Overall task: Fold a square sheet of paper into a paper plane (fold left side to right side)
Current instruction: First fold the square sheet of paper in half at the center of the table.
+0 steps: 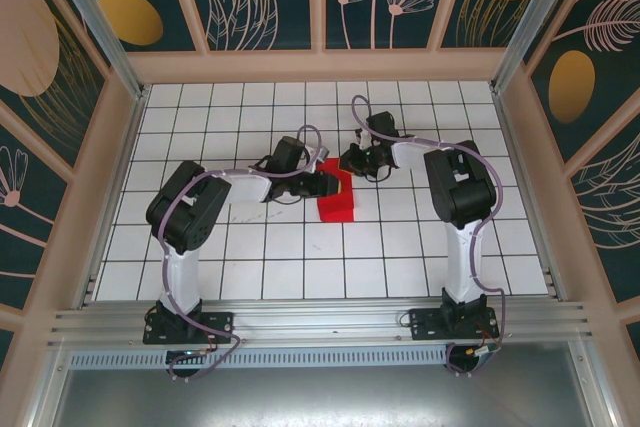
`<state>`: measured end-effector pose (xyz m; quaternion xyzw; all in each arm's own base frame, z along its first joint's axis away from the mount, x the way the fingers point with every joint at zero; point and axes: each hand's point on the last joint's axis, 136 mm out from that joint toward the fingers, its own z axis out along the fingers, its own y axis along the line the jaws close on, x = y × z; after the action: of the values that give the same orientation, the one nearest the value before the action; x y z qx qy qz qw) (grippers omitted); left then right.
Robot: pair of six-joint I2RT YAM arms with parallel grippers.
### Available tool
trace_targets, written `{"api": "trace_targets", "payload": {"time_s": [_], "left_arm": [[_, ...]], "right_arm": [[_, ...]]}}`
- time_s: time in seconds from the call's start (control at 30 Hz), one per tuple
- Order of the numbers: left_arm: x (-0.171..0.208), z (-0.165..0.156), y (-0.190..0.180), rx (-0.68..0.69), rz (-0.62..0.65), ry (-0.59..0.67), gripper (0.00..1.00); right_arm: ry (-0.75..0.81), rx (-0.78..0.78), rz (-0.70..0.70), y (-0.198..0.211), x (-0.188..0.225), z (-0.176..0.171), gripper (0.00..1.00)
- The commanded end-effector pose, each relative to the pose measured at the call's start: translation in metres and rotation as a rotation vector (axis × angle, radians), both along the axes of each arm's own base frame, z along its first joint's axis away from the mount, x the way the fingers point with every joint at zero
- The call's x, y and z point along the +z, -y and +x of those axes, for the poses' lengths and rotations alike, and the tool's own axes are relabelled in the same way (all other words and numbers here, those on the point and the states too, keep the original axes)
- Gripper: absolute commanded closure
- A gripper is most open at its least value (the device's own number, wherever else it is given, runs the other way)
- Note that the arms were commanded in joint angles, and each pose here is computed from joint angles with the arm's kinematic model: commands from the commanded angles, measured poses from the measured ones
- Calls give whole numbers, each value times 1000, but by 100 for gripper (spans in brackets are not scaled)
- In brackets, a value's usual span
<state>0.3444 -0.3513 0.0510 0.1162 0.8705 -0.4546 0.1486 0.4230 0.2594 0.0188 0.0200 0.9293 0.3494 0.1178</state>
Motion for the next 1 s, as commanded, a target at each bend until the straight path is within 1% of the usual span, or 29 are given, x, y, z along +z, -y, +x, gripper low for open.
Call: {"api": "trace_targets", "payload": {"time_s": [0.0, 0.33, 0.57, 0.8, 0.97], "left_arm": [[-11, -6, -1, -15, 4, -23, 72], [-35, -18, -10, -23, 81, -55, 72], [-43, -24, -13, -44, 110, -59, 74], [-53, -43, -17, -107, 167, -64, 77], [-54, -58, -20, -145, 181, -63, 78]], "right_arm": [[-117, -12, -125, 19, -39, -23, 87], [-118, -13, -140, 21, -39, -24, 87], [-123, -12, -146, 22, -41, -25, 87], [-130, -17, -153, 23, -42, -24, 87], [-137, -19, -159, 23, -44, -25, 87]]}}
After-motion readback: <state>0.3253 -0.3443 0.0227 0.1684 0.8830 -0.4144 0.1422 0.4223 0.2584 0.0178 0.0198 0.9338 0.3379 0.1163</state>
